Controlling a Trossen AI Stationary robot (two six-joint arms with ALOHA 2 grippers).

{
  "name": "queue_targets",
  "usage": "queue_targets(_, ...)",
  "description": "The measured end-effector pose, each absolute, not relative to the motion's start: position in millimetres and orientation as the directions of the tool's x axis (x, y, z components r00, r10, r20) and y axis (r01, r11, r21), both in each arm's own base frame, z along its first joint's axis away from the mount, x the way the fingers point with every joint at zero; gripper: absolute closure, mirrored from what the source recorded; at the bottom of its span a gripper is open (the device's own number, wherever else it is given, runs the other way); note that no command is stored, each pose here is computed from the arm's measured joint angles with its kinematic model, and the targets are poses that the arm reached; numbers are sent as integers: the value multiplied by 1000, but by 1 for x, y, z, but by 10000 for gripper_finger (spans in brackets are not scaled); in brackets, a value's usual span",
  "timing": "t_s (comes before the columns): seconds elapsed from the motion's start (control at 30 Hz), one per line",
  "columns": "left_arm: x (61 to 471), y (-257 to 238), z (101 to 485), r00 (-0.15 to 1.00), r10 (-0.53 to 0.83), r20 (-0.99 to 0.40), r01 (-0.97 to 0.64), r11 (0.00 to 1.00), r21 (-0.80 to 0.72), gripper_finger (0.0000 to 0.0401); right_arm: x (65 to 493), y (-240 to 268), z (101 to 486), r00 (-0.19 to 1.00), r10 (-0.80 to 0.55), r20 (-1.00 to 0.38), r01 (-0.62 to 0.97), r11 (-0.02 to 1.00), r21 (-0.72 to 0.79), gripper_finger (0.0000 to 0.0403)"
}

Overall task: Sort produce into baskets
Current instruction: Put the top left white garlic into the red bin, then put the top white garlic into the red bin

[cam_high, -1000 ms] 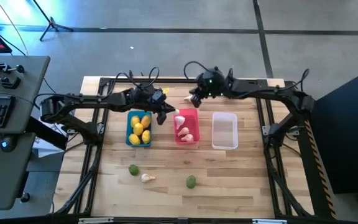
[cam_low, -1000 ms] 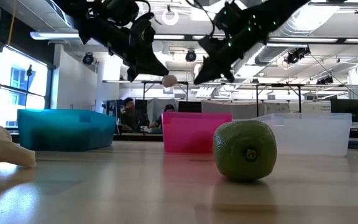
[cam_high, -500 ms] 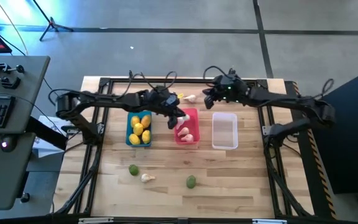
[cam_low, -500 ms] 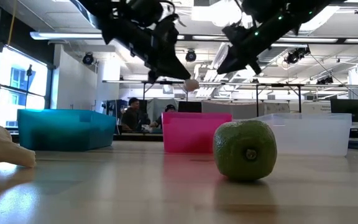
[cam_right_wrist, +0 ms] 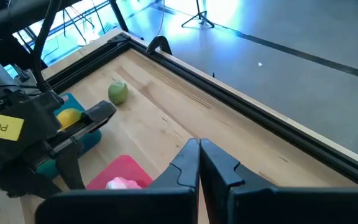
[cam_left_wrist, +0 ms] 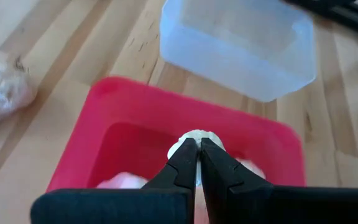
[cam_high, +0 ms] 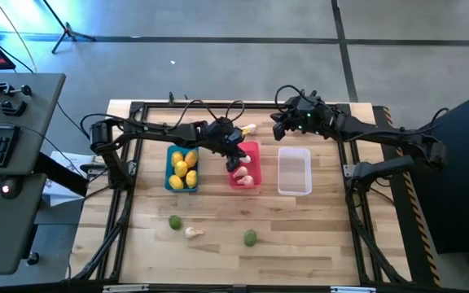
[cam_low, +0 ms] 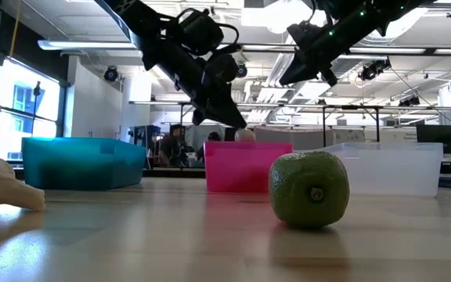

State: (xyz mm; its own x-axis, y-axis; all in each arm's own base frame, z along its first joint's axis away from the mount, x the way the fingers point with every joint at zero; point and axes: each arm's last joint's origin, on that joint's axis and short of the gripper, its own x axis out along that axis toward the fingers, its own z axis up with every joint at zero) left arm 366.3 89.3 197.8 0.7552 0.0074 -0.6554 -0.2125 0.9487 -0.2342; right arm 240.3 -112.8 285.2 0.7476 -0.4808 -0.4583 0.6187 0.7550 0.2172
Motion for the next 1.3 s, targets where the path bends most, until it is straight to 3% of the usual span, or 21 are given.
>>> queue_targets(0.27, 367, 90, 194, 745, 15, -667, -223, 948, -227, 390, 240, -113, 285, 747, -481, -460, 619, 755, 216, 403)
queue_targets(0.77, 364, 90, 199, 745, 17, -667, -206, 957, -206, 285, 238, -113, 282, 720, -490, -492, 640, 743, 197, 403)
queue_targets(0.87, 358, 91, 208, 733, 80, -676, -221, 967, -124, 303, 238, -112, 281, 715, -488, -501, 642, 742, 194, 403)
queue_targets(1.03, 344, 102, 221, 780, 158, -605, -253, 965, -74, 388, 237, -112, 278, 701, -482, -526, 647, 739, 185, 403)
queue_targets(1.3, 297, 106, 236, 875, 224, -429, -296, 949, -110, 399, 235, -111, 276, 686, -475, -551, 653, 737, 177, 403)
